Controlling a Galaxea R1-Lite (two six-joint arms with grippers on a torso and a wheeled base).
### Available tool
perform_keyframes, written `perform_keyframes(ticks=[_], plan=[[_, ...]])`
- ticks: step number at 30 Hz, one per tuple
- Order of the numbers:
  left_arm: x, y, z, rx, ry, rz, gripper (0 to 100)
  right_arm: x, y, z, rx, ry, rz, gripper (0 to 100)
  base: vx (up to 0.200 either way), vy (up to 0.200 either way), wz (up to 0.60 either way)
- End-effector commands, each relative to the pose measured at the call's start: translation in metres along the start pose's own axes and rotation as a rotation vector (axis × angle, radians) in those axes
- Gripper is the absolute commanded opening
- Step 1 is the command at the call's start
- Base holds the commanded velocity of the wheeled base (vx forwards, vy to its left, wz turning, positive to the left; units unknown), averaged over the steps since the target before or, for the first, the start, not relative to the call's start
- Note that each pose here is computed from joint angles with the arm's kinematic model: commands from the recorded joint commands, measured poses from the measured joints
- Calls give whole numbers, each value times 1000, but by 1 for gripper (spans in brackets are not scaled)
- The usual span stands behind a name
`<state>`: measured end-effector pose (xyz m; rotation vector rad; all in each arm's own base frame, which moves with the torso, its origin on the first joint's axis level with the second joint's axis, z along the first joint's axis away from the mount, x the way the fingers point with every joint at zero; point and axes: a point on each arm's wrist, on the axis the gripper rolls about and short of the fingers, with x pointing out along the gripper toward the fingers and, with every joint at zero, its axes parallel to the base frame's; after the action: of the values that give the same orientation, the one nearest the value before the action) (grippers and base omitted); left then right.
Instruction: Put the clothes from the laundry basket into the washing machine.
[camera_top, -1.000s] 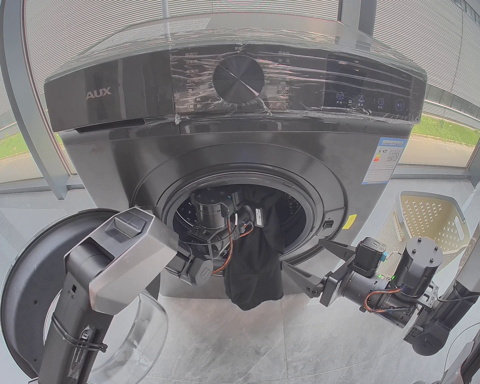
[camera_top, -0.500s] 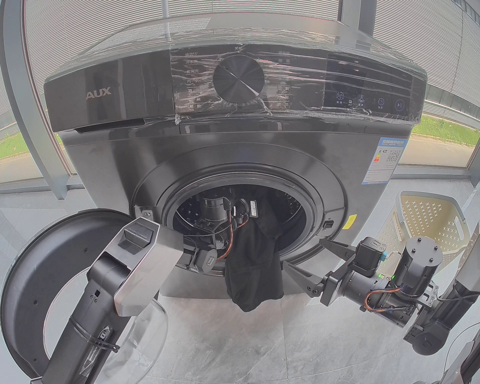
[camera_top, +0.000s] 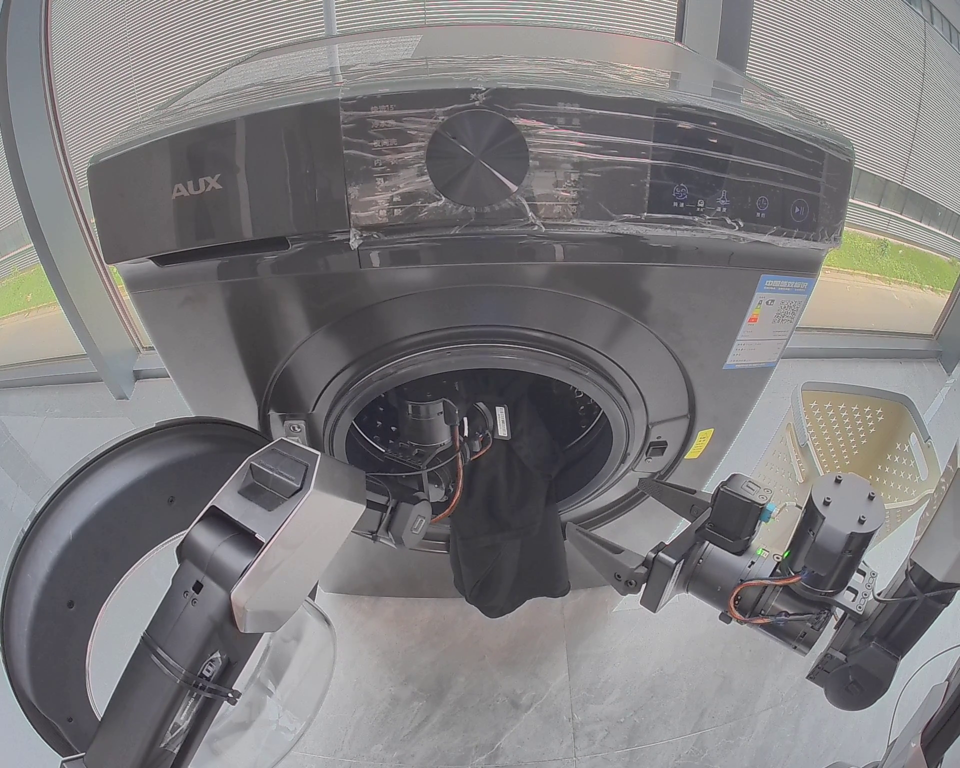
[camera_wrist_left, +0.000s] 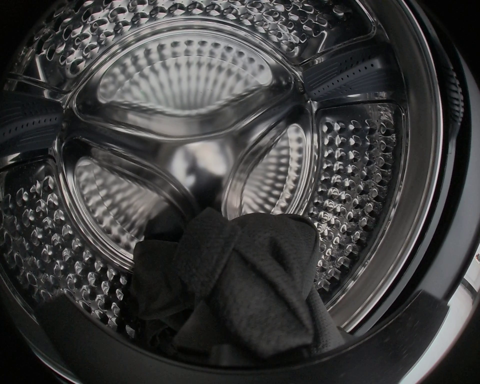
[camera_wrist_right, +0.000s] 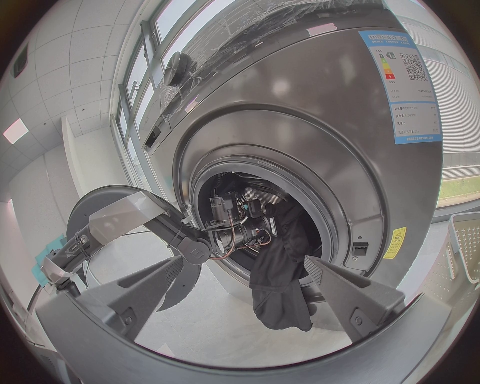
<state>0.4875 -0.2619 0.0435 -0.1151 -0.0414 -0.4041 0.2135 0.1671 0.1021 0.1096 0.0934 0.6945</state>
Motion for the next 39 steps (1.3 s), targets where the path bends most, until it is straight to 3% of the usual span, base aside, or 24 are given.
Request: perform_keyframes(ticks=[1,9,12,16,19,24,39], plan=[[-4,0,6,2,10,1,100,0,0,0,0,1,0,100,0,0,0],[-32,-3,14,16,130,-23,100,1,1,-3,0,10,4,100,0,0,0],[-57,-9,10,21,262,-95,100,1,1,-2,0,8,6,100,0,0,0],[-79,-15,-4,33,371,-153,100,1,2,-2,0,9,9,100,0,0,0],[-85,-17,-11,48,395,-178,100,1,3,-2,0,7,9,100,0,0,0],[-85,-23,-17,49,405,-200,100,1,3,-2,0,9,9,100,0,0,0],[-73,-22,-39,49,404,-197,100,1,3,-3,0,10,9,100,0,0,0]])
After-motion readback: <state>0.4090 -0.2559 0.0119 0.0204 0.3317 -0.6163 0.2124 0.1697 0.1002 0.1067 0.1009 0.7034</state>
